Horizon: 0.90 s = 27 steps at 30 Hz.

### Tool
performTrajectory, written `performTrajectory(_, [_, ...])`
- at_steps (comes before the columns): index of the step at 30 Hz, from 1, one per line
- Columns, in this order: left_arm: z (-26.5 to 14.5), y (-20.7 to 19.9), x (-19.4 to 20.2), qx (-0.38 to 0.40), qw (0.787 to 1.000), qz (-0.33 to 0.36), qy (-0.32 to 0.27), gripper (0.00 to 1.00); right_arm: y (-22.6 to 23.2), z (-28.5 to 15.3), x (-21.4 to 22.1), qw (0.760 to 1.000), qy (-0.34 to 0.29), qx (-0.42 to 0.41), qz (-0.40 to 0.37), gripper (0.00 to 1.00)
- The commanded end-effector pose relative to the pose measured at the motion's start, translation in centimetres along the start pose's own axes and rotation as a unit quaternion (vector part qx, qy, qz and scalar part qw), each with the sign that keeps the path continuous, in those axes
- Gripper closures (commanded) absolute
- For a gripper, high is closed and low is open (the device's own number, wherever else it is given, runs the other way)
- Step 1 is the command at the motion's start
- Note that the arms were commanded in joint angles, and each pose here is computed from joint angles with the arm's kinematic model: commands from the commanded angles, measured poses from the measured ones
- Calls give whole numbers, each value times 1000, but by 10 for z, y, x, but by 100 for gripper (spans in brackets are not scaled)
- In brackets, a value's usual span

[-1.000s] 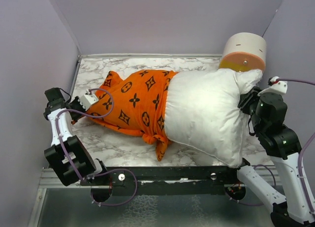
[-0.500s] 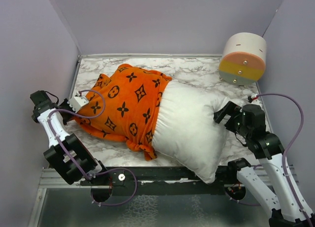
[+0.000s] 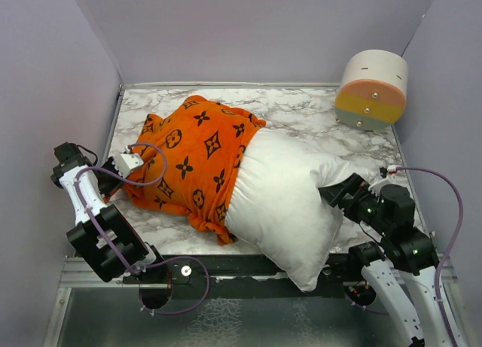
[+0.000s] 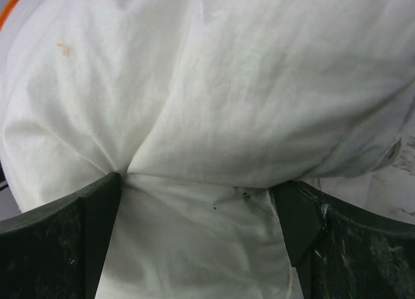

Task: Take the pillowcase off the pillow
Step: Remove the pillow from the pillowcase.

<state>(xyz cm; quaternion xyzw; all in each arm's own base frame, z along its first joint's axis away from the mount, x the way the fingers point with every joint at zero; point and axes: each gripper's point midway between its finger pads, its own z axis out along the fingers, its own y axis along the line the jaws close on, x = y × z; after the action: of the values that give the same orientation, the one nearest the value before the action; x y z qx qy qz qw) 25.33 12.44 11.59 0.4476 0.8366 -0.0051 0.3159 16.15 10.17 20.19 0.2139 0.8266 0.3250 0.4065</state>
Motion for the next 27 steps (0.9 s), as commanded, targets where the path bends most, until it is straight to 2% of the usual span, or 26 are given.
performTrajectory(1, [-1, -21, -43, 35, 998, 19, -47, 100, 35, 19, 6, 995, 29, -99, 7, 0])
performTrajectory(3, [0, -22, -56, 42, 998, 25, -45, 100, 42, 34, 5, 992, 35, -122, 3, 3])
performTrajectory(4, [0, -22, -62, 43, 998, 24, -43, 100, 45, 43, 4, 991, 37, -132, 1, 14])
performTrajectory(7, [0, -19, -83, 44, 998, 32, -44, 100, 44, 72, -1, 992, 47, -116, -14, 57])
performTrajectory(11, [-8, -20, -103, 55, 996, 38, -50, 100, 45, 112, -31, 994, 50, -55, -85, 97])
performTrajectory(16, [-20, -18, -101, 49, 997, 57, -26, 100, 69, 141, -119, 985, -27, 34, -170, 99])
performTrajectory(19, [-23, -6, -80, 14, 996, 82, 29, 100, 78, 143, -167, 980, -63, 59, -178, 99])
performTrajectory(23, [-28, 37, -35, -79, 985, 107, 111, 100, 53, 134, -217, 972, -107, 123, -170, 99])
performTrajectory(25, [-37, 60, -19, -107, 982, 96, 125, 100, 43, 129, -230, 964, -129, 154, -174, 99])
performTrajectory(27, [-47, 77, -4, -113, 983, 65, 128, 100, 29, 126, -238, 965, -138, 168, -147, 99])
